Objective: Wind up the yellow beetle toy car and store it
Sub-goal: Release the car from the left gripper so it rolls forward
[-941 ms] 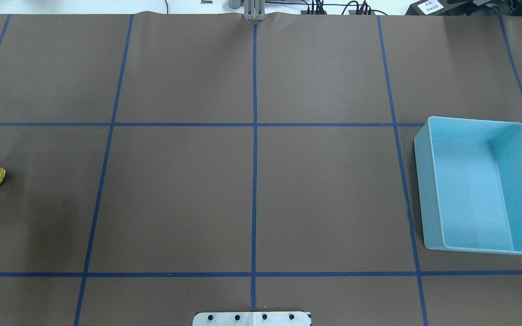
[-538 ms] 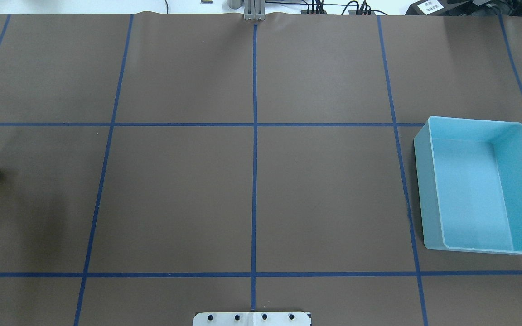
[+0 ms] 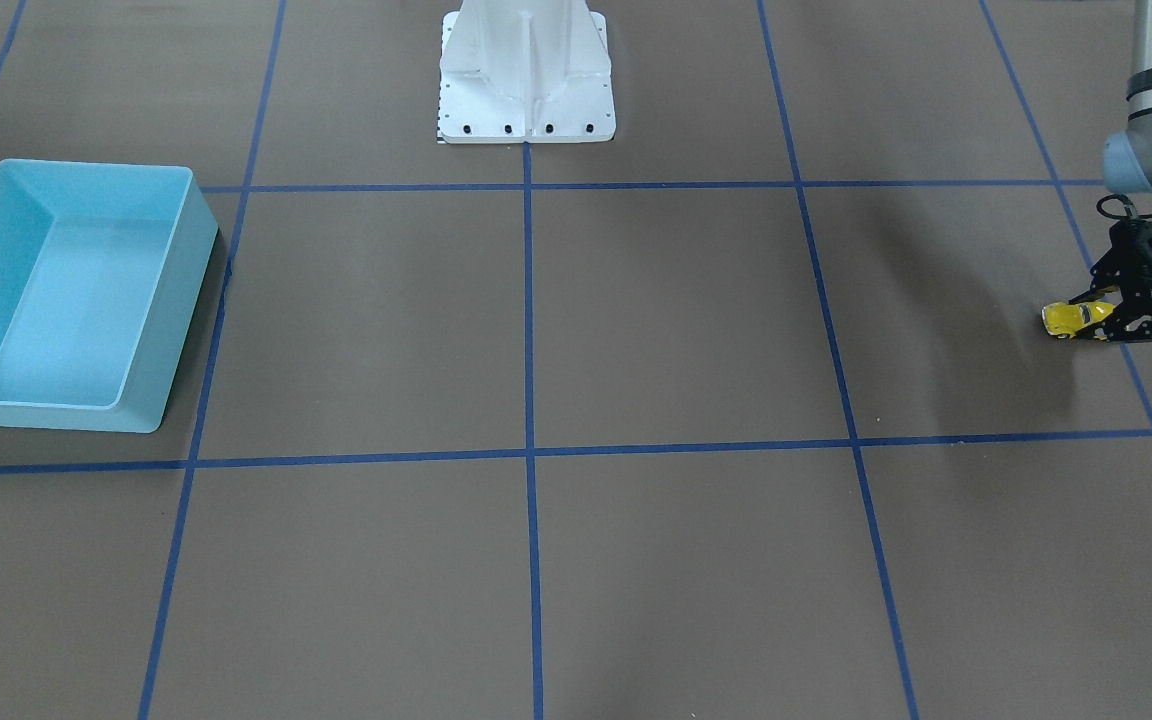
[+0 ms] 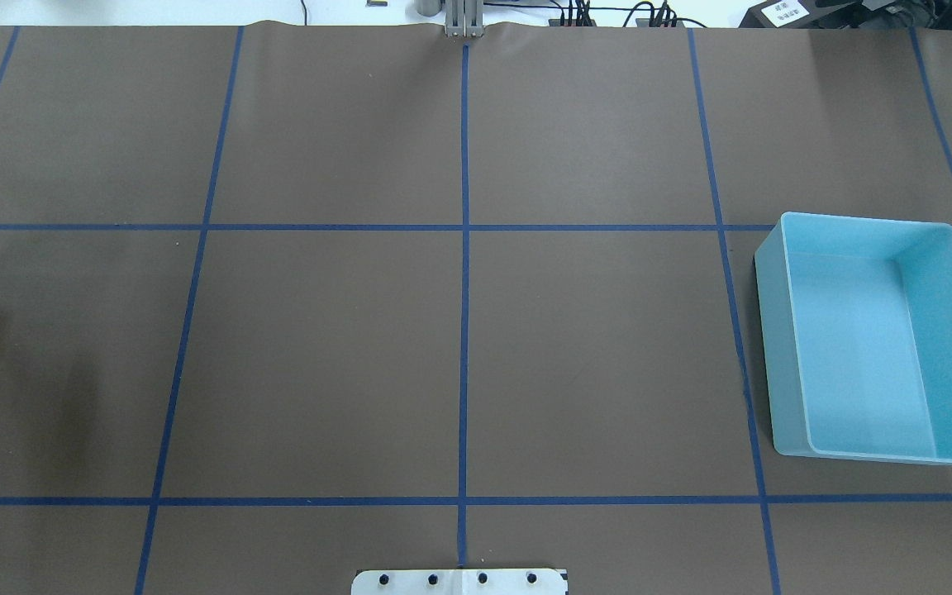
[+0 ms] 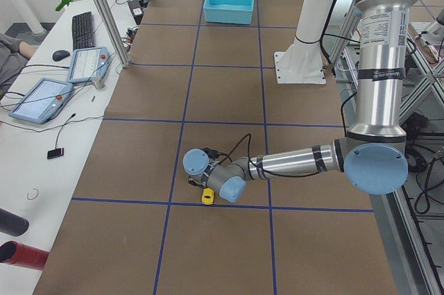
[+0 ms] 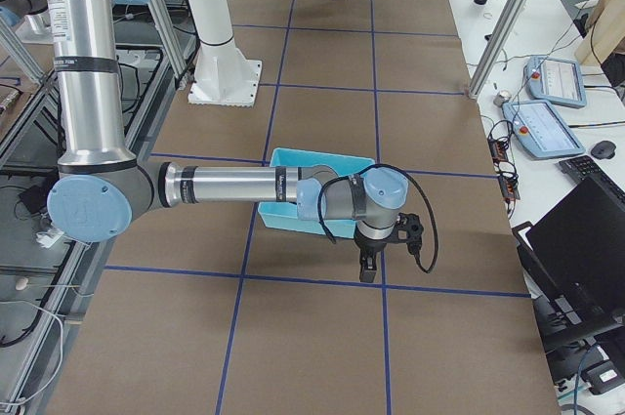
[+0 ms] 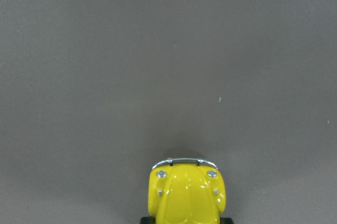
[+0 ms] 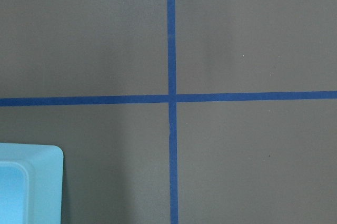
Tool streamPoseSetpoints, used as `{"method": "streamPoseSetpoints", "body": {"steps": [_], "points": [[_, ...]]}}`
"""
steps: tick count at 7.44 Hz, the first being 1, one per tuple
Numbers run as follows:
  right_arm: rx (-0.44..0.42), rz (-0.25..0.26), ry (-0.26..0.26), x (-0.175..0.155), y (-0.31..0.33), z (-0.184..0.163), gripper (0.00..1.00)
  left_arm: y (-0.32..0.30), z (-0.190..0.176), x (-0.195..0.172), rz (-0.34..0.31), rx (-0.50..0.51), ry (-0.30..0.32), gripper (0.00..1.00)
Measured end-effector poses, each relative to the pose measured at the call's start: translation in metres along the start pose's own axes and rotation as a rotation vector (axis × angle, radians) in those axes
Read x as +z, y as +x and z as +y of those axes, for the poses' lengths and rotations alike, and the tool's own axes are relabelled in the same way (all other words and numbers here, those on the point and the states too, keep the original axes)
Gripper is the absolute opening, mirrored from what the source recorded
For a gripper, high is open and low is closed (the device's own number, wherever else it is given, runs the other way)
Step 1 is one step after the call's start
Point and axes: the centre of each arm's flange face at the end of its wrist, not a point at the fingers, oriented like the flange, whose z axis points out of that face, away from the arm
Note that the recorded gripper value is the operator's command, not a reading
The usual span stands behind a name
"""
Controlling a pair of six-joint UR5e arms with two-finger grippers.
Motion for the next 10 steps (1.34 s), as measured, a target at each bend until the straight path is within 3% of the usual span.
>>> {"method": "streamPoseSetpoints", "body": {"steps": [8, 9, 10], "points": [[0.001, 0.0, -0.001, 0.001, 0.001, 0.0, 1.0, 0.026, 0.091, -0.012, 0.003, 0.025, 0.026, 0.0], [0.002, 0.0, -0.002, 0.001, 0.001, 0.0, 1.0, 0.03, 0.099, -0.013, 0.0, 0.021, 0.027, 0.22], [0.003, 0.0, -0.002, 0.001, 0.001, 0.0, 1.0, 0.036, 0.106, -0.014, -0.002, 0.015, 0.028, 0.99]]}}
